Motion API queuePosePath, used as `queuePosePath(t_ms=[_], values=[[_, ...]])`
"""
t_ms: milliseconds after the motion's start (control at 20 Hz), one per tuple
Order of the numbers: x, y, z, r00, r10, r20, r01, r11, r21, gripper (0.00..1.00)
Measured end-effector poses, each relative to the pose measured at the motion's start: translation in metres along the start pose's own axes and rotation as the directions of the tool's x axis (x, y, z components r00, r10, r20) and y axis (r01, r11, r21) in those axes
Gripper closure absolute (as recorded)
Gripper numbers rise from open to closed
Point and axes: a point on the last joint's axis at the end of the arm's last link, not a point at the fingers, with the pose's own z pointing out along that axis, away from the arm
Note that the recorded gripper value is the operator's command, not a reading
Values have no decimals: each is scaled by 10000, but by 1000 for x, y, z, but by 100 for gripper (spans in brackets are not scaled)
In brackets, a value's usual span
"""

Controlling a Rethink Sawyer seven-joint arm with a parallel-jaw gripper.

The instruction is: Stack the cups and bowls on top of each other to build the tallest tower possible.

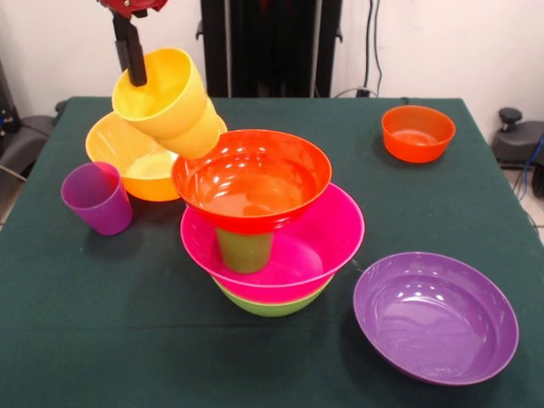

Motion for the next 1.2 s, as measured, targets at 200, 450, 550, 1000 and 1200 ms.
queuePosePath(t_ms=[200, 450, 550, 1000, 1200], values=[[3, 3, 7, 10000, -66, -72, 67, 10000, 50, 100], [16, 12, 18, 9994, -261, -217, 264, 9995, 143, 100], [18, 14, 20, 9993, -300, -240, 304, 9994, 156, 100], [29, 24, 23, 9984, -505, -244, 509, 9986, 157, 100], [27, 24, 24, 9987, -502, -52, 502, 9987, 77, 100]])
